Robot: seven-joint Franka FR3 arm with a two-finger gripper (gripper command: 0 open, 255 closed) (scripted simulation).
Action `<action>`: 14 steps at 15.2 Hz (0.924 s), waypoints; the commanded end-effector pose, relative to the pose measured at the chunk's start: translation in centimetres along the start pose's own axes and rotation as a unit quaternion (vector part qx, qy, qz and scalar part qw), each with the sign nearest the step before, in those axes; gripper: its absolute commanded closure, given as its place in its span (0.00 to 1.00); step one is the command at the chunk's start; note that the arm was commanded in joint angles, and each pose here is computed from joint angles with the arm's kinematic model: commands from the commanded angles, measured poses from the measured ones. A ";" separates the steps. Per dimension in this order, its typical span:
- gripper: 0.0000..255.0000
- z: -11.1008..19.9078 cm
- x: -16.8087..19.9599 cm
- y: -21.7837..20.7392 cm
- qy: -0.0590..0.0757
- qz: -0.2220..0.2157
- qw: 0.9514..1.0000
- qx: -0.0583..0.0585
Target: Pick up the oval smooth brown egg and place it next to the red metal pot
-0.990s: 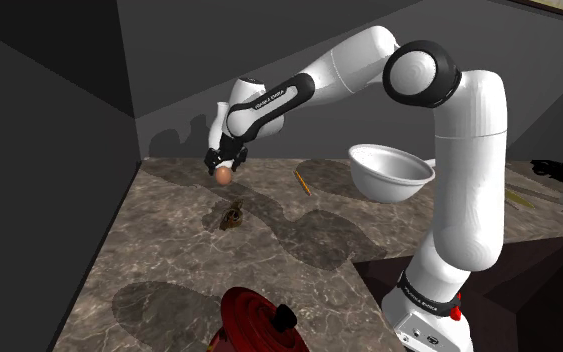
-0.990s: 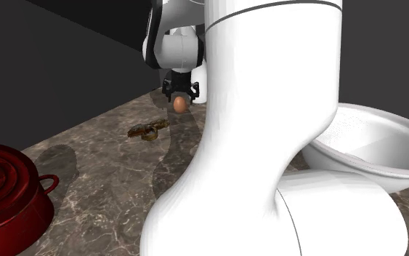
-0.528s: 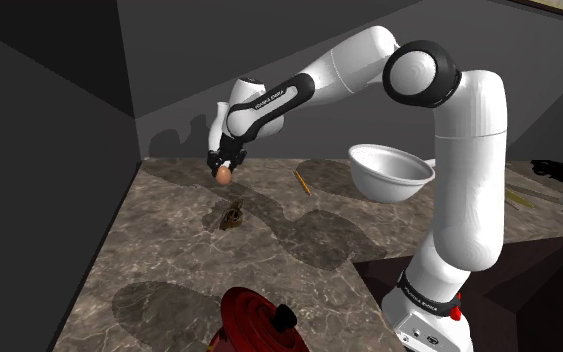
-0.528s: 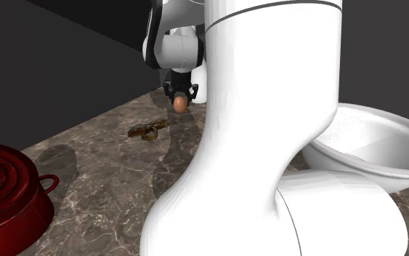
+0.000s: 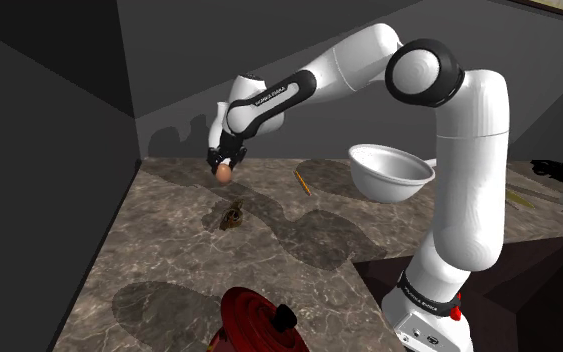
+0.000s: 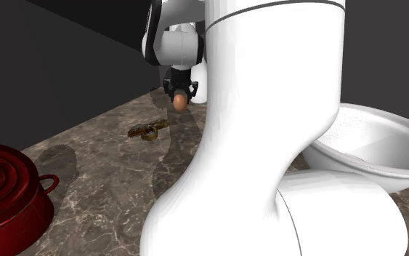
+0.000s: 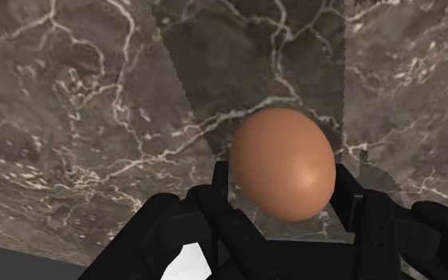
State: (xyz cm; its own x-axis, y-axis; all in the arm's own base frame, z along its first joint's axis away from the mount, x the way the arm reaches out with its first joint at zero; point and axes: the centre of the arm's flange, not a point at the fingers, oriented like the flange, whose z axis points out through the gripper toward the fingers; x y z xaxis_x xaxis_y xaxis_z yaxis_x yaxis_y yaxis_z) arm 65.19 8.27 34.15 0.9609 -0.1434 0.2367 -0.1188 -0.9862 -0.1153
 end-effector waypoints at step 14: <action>1.00 -7.7 1.9 -0.9 0.000 0.000 1.000 0.000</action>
State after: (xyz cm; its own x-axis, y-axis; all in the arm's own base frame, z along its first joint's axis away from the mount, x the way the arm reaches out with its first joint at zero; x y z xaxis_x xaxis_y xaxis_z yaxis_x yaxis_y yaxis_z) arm 65.13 8.21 41.58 0.9609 -0.1433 0.2370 -0.1186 -0.9862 -0.1155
